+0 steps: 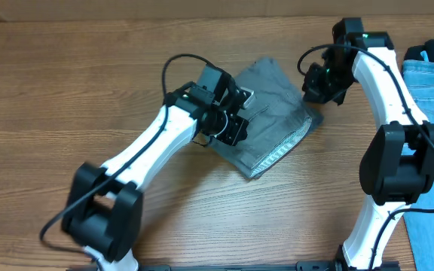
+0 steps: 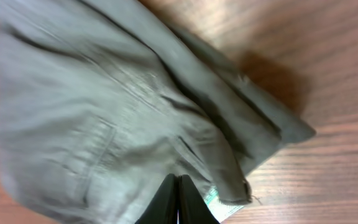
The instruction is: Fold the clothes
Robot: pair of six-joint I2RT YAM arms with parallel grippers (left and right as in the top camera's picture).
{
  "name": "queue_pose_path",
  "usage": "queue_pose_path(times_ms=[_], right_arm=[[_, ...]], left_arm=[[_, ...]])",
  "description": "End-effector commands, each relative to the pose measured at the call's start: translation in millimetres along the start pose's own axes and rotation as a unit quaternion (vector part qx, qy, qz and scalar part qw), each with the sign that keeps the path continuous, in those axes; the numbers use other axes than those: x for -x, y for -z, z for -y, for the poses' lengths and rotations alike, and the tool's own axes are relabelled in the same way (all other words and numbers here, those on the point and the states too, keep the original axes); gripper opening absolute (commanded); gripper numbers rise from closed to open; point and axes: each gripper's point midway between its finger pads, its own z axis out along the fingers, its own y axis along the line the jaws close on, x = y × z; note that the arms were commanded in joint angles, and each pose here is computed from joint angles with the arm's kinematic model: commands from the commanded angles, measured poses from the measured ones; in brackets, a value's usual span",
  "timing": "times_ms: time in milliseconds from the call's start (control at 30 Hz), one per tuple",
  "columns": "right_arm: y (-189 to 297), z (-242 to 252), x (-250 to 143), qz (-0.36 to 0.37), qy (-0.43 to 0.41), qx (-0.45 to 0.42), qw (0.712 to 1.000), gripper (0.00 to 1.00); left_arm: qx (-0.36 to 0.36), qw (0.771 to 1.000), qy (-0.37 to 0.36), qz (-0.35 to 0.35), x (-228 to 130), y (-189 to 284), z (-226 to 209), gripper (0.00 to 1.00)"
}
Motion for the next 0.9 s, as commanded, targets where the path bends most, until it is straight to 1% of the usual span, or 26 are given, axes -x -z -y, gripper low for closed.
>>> queue_pose_path(times_ms=[0,200,367,500,633,733,867], right_arm=[[-14,12,-17,-0.025,0.000,-0.013,1.000,0.04],[-48,35,-29,-0.041,-0.012,-0.021,0.999,0.04],[-61,67,-19,-0.024,-0.046,-0.021,0.998,0.04],[-55,94,-13,-0.021,-0.082,-0.024,0.996,0.04],[-46,104,-9,-0.022,-0.106,0.001,0.994,0.04],[-33,97,-7,-0.014,-0.100,0.033,0.994,0.04],[-4,86,-2,0.024,-0.086,0.049,0.995,0.04]], left_arm=[[-0.028,0.998,0.039,-0.049,-20,-34,-10,0.04],[-0.023,0.990,0.083,-0.113,-51,-54,-23,0.04],[-0.015,0.988,0.060,-0.145,-68,-52,-26,0.04],[0.001,0.985,0.063,-0.162,-77,-49,-31,0.04],[-0.015,0.984,0.026,-0.174,-83,-44,-27,0.04],[-0.035,0.987,0.009,-0.158,-73,-30,-16,0.04],[-0.034,0.994,-0.036,-0.094,-39,5,1,0.04]])
